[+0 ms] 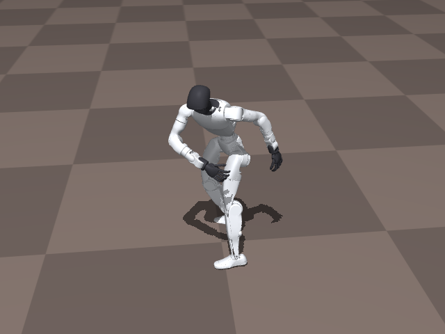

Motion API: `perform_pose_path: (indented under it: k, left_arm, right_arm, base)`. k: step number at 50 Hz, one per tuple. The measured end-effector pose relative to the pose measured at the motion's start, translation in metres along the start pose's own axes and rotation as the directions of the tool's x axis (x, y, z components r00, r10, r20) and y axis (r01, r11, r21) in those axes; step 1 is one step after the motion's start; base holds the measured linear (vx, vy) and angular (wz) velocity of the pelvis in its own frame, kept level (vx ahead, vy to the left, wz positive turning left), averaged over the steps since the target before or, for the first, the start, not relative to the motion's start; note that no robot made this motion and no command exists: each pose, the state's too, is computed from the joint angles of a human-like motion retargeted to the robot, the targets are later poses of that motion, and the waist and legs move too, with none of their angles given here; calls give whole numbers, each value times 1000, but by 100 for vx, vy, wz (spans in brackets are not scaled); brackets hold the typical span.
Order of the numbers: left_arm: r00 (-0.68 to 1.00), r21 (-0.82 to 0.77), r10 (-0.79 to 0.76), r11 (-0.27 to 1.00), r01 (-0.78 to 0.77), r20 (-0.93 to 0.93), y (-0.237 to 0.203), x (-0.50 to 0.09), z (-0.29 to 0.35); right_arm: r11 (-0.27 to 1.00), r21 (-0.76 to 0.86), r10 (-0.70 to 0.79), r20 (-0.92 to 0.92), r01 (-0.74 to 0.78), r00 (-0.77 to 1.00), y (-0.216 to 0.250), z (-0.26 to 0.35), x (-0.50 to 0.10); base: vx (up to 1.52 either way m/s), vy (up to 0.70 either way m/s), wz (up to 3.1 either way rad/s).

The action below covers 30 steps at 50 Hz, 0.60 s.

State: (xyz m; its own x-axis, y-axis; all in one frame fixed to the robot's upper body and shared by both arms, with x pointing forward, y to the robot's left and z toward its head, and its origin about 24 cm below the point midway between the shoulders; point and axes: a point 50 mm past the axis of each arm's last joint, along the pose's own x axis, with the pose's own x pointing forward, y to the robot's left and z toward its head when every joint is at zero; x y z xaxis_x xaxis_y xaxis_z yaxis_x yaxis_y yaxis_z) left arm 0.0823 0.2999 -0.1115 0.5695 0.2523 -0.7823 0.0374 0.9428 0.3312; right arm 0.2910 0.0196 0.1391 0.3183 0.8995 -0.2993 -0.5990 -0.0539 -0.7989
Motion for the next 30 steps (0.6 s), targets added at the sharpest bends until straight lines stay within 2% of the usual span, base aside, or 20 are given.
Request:
perform_pose_path:
  k: [5,6,7,8,9,10,11,12,13,15,17,20,25,30]
  left_arm:
    - [994,-20,109,994,-108,8,2,4,-1]
    - [988,-47,156,987,-156,-14,5,4,-5]
    - [977,-82,212,973,-214,-31,11,3,-7]
    - [957,-135,288,947,-290,-36,20,1,-7]
    - [952,-164,303,937,-307,-50,26,0,-7]
    - [955,-181,289,938,-297,-66,30,1,-7]
    - [951,-206,302,929,-309,-63,33,2,-3]
    - [950,-223,306,924,-311,-58,37,4,1]
    - [955,-222,294,929,-296,-46,41,6,7]
    - [958,-218,287,934,-282,-9,50,9,21]
    - [949,-221,312,930,-293,52,61,11,40]
    - [920,-255,358,915,-313,156,76,13,72]
    - [882,-325,403,891,-317,245,86,11,100]
    - [879,-308,411,892,-332,241,96,9,101]
  right_arm:
    - [932,259,-190,-249,255,950,-74,-56,-87]
    - [835,281,-376,-336,473,864,-96,-70,-111]
    - [664,253,-589,-403,704,700,-121,-79,-137]
    - [341,175,-825,-415,924,383,-152,-80,-169]
    - [66,67,-906,-415,996,88,-176,-80,-203]
    - [-164,-48,-903,-396,985,-169,-194,-78,-237]
    - [-462,88,-830,-394,883,-395,-214,-62,-270]
    - [-658,198,-727,-419,727,-544,-227,-49,-303]
    - [-726,260,-679,-418,636,-604,-236,-35,-336]
    - [-815,342,-577,-418,467,-701,-245,-4,-395]
    - [-869,345,-478,-404,354,-780,-242,23,-440]
    - [-909,304,-382,-333,285,-862,-236,61,-481]
    - [-862,310,-455,-124,401,-882,-252,118,-482]
    - [-786,332,-569,-57,522,-820,-267,132,-462]
  base:
    - [14,-10,-174]
    - [22,-3,-141]
    - [25,1,-123]
    - [25,1,-107]
    - [25,-1,-92]
    - [24,-1,-70]
    - [23,2,-53]
    - [23,4,-37]
    - [23,1,-30]
    - [22,-1,-22]
    - [20,-1,-20]
    - [16,-2,-33]
    - [10,-1,-61]
    - [2,2,-82]
